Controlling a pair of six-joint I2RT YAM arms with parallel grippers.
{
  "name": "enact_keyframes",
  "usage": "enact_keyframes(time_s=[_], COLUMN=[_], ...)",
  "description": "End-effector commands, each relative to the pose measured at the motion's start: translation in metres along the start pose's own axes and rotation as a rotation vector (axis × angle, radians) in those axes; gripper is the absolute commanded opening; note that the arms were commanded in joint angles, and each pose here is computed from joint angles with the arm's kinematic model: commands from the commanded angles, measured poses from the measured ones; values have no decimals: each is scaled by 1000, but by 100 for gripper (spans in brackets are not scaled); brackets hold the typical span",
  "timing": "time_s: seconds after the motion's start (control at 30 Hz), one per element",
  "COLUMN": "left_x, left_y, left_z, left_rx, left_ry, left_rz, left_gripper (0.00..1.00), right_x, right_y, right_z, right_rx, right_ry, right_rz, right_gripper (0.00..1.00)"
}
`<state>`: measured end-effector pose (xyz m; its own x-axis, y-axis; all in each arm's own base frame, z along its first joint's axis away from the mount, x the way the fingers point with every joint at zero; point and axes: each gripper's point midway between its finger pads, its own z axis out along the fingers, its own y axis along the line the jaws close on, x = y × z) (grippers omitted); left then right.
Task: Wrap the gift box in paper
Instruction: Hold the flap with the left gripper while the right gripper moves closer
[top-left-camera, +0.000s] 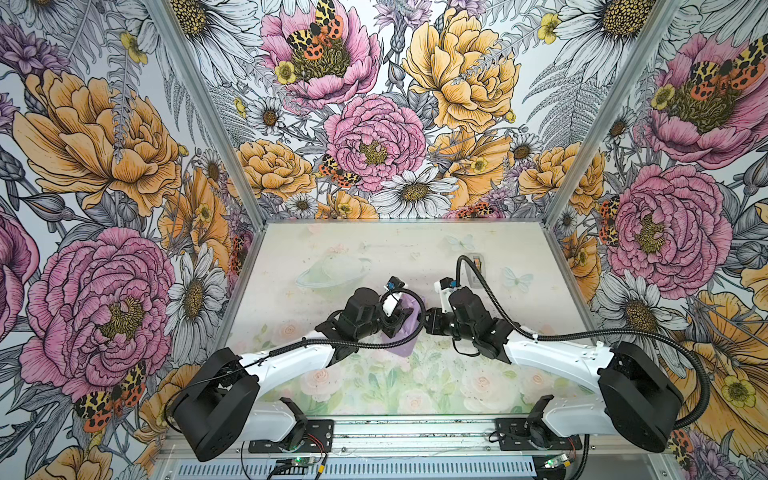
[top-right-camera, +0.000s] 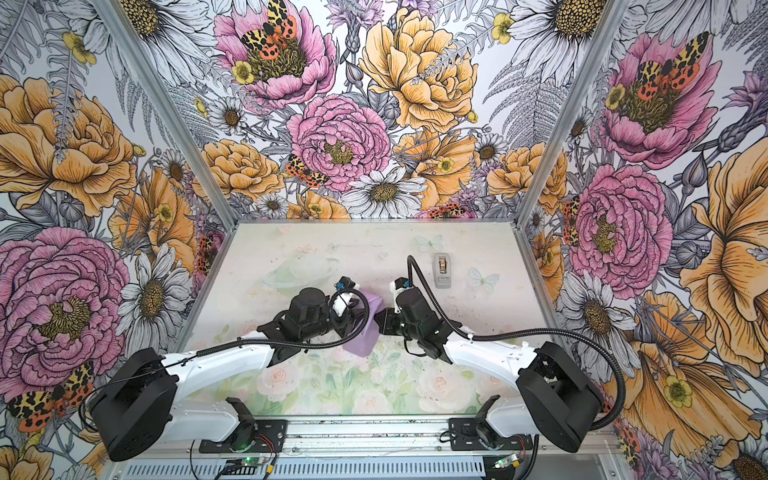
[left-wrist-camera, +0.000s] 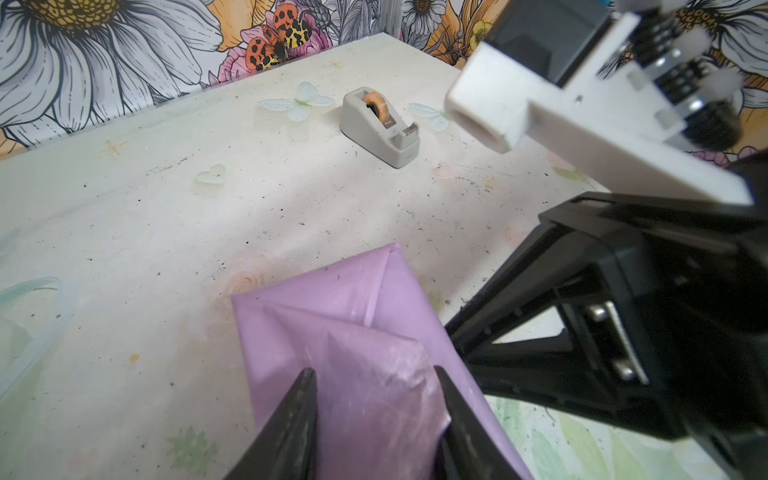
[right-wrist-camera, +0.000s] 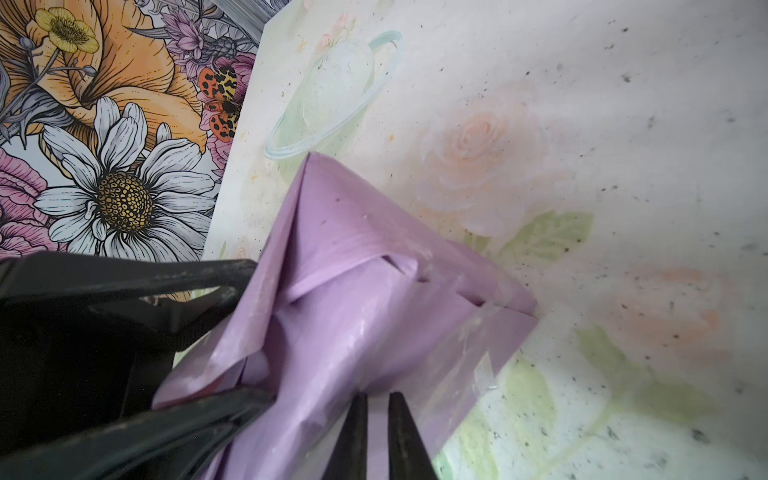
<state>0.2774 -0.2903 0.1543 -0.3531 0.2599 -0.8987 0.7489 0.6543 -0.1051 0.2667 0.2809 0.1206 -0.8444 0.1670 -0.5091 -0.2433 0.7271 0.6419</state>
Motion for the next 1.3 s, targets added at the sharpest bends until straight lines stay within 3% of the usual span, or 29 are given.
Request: enact_keyframes(time_s=[0.0,0.2,0.33,0.57,0.67,0.97,1.27], left_x=[3,12,18,29,29,34,34], left_y=[-19,-18,-11,-9,-12,-18,-16], left_z=[0,-2,-3,0,1,4,4], left_rx=[91,114,107,116,133,140,118], left_ry=[32,41,42,64,65,84,91], left_rz=[-24,-93,-137,-157,-154,-126,-100], left_gripper=[50,58,56,56,58,61,61], right_x=[-24,-26,-30,-51,-59,-48,-33], right_y=[18,20,24,35,36,38,35], right_z=[-1,-1,-4,-31,-43,-29,-14], right_rx=[-40,-54,-68,-117,-101,-39,12], right_ry=[-64,-70,-73,-144,-162,4,155], right_rz=[2,18,33,93,109,126,102], right_gripper=[14,18,24,50,56,64,65])
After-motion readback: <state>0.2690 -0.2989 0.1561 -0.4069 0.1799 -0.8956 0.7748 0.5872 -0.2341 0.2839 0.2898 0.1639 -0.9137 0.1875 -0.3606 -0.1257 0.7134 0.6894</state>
